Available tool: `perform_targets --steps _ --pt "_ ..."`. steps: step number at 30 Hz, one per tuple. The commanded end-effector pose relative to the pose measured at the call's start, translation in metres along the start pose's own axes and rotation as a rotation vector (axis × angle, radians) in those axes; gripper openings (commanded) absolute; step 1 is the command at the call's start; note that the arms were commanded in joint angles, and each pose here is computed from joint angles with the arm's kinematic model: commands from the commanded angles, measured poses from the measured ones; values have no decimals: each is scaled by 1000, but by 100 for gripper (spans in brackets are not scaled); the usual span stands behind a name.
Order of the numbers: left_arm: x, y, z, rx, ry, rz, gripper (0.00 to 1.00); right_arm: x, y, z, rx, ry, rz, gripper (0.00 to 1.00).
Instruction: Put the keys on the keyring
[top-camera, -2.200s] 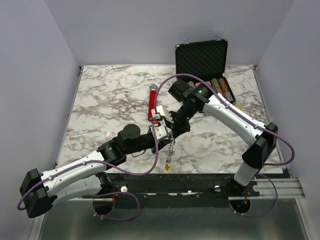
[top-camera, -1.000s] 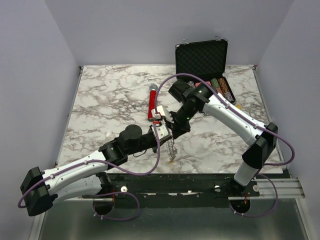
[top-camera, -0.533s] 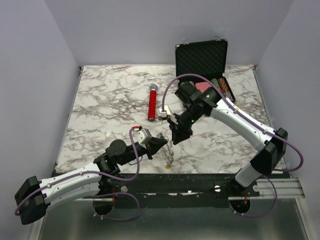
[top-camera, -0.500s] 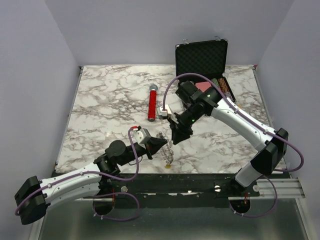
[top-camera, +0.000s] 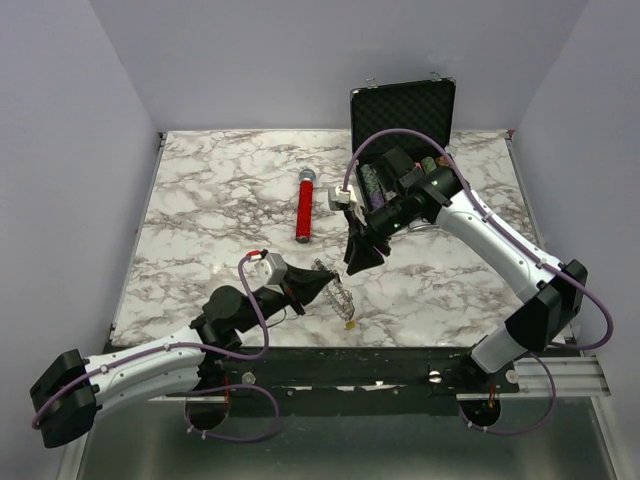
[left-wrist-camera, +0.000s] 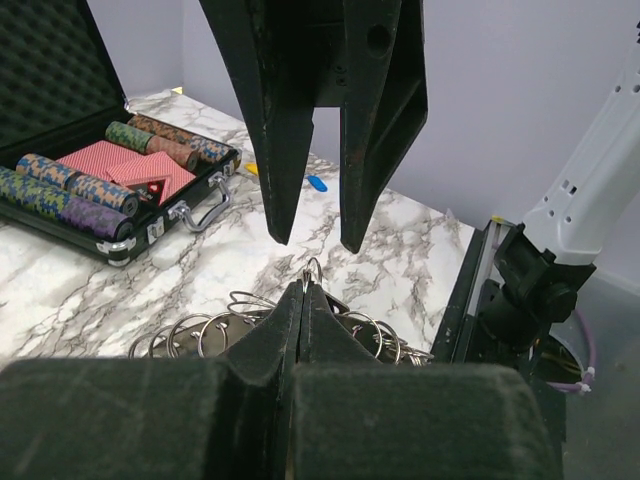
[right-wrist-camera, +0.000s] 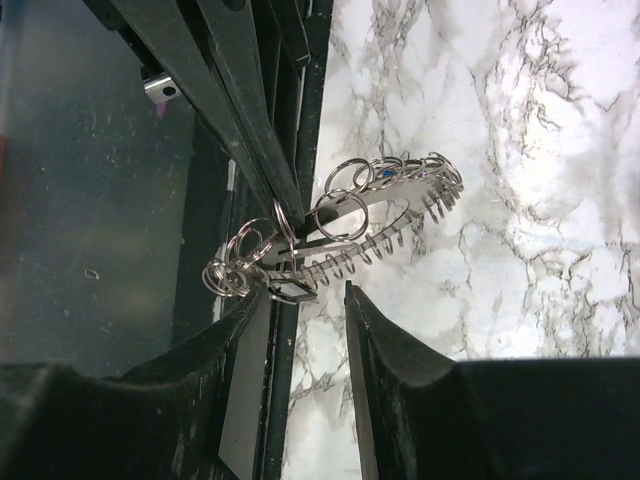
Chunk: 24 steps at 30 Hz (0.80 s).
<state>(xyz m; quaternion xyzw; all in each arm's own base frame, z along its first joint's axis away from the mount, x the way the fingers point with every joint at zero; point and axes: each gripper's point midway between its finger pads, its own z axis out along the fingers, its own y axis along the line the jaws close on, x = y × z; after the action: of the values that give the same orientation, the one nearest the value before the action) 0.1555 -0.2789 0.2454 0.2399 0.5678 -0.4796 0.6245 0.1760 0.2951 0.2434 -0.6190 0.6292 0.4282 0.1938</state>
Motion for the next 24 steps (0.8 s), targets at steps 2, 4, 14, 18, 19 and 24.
perform_targets --steps 2,4,14,18,19,24 --pt "-27 -8 5 29 -111 -7 0 -20 8 -1 -30 -76 5 45" --pt "-29 -8 5 32 -124 -16 0 -18 8 3 -52 -78 22 45" --pt "-34 -6 8 14 -157 -22 0 -16 7 7 -69 -87 48 37" --pt "-35 -5 9 10 -161 -20 0 -16 7 8 -68 -86 52 22" --pt "-34 -4 9 7 -160 -19 0 -17 7 8 -69 -88 52 14" --pt "-38 -6 7 12 -181 -16 0 -15 6 9 -67 -87 62 0"
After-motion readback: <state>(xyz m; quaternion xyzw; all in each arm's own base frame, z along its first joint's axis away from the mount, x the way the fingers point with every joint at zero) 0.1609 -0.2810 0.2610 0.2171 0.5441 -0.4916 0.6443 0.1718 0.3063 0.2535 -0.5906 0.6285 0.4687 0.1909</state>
